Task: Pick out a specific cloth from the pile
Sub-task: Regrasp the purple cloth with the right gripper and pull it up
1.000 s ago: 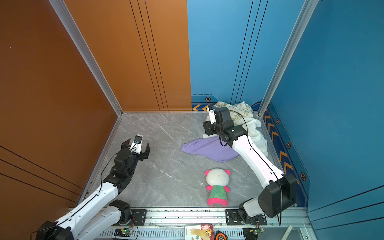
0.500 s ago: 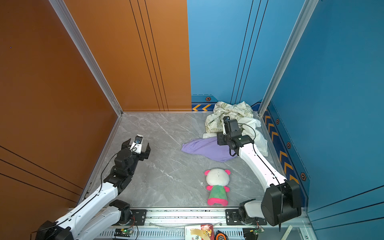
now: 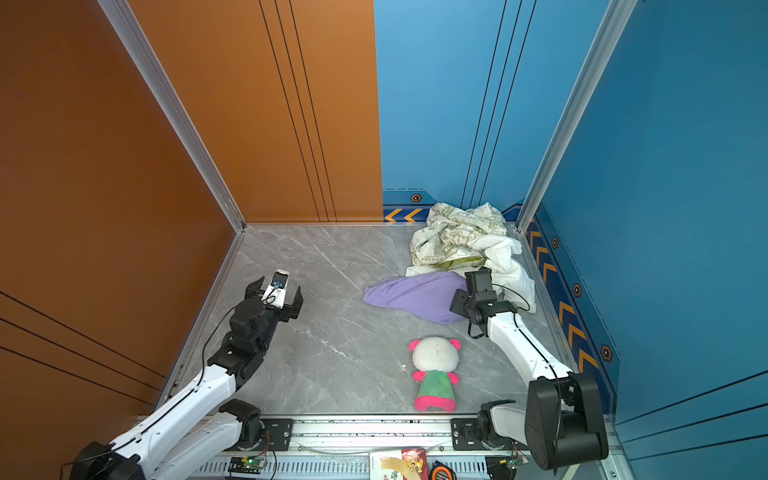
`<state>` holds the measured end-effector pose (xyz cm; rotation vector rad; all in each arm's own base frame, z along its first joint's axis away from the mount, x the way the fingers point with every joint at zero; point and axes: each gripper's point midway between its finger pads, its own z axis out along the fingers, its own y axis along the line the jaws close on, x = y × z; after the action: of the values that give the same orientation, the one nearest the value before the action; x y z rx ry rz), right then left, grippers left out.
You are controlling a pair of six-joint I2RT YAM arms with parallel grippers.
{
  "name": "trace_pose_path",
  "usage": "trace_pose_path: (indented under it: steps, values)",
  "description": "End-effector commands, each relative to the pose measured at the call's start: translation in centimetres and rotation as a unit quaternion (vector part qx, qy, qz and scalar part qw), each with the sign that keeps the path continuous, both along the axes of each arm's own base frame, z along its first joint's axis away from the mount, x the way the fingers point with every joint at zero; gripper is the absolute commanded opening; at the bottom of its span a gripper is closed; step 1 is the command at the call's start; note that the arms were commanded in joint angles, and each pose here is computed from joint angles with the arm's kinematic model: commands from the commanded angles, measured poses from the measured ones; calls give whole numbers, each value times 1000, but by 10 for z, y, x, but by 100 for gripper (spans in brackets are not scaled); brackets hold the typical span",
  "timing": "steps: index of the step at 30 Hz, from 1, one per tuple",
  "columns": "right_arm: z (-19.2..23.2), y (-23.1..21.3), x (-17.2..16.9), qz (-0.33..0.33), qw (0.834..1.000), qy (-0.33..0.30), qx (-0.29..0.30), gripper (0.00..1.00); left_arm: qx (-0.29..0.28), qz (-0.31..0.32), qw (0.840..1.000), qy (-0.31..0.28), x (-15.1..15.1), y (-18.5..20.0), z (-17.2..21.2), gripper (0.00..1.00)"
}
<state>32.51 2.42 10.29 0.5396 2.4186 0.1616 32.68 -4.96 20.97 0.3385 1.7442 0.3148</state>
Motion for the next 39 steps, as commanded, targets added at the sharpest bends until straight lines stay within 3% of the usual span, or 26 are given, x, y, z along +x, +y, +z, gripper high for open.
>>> trace_pose_path:
  steps: [1, 6, 13, 24, 32, 39]
  values:
    - [7, -8, 10, -71, 994, -58, 66, 67, 3, -12, 1000, -6, -1, -5, 5, 98]
    - [-5, -10, 15, -108, 978, -81, 156, 64, 5, -12, 1000, -6, -1, -5, 5, 98]
    - [-24, -15, 18, -151, 957, -90, 230, 57, 8, -14, 1000, -6, -2, -7, 5, 98]
    - [-47, -16, 18, -185, 946, -66, 259, 46, 12, -16, 1000, -6, -2, -8, 5, 98]
    - [-51, -14, 21, -191, 940, -66, 275, 19, 14, -16, 1000, -5, -2, -8, 4, 98]
    - [-19, -18, 31, -184, 933, -120, 283, 1, 15, -18, 1000, -5, -2, -9, 4, 98]
